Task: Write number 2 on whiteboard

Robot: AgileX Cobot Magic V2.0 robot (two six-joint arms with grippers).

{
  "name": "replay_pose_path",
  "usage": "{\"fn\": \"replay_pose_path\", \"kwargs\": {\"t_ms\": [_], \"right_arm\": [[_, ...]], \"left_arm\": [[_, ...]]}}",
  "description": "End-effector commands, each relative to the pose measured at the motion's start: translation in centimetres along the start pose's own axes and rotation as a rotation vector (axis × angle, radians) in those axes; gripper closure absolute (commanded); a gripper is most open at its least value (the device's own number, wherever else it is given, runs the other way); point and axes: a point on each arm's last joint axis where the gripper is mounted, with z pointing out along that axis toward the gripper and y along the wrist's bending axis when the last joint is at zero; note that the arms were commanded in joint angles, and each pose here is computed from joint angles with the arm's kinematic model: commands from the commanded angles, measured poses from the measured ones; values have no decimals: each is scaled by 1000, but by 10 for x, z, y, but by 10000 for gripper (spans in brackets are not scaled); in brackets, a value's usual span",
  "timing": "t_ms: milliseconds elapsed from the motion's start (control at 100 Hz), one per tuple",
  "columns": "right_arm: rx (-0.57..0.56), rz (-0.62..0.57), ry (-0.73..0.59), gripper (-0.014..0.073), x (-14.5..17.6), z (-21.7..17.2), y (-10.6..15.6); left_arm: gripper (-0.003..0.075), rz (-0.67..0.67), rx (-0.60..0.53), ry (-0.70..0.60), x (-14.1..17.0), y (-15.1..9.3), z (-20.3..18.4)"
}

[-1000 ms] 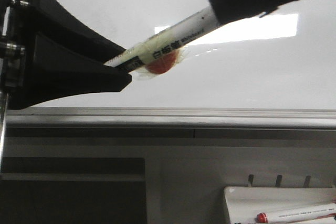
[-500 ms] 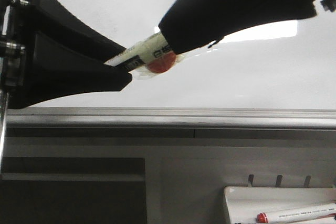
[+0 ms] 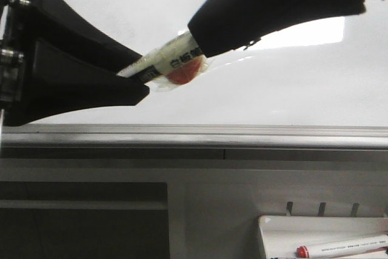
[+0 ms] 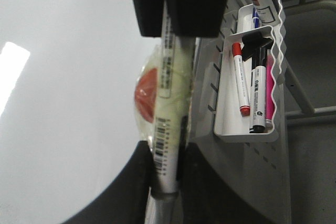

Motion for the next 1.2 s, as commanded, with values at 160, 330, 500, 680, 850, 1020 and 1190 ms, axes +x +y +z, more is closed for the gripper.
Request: {"fn": "replay_pose_path", "kwargs": {"t_ms": [160,330,500,680,850,1020,1190], "right_arm": [[119,7,-140,666,-20,-7,-11],[163,6,-185,666,-33,-4,-18],[155,12,-180,666,-51,12,-27],[172,38,-190,665,-70,29,-41],[195,89,-159,665,-73,39,-62],[215,94,-147,665,-74,44,-73],[237,97,-133,665,-72,50,-82]], "left_arm": [[328,-94,-176,-124,-27,24,-42],[314,-266,-284,-133,-30,29,-88],[378,-278,-360,-180,-32,28,-126],[578,-292,-401,-222,-33,26,-144],[595,-382,-412,-174,-27,26,-144],[596,-411,-506,-148,-23,33,-147],[596,-455,-615,-145,-19,41,-152]]}}
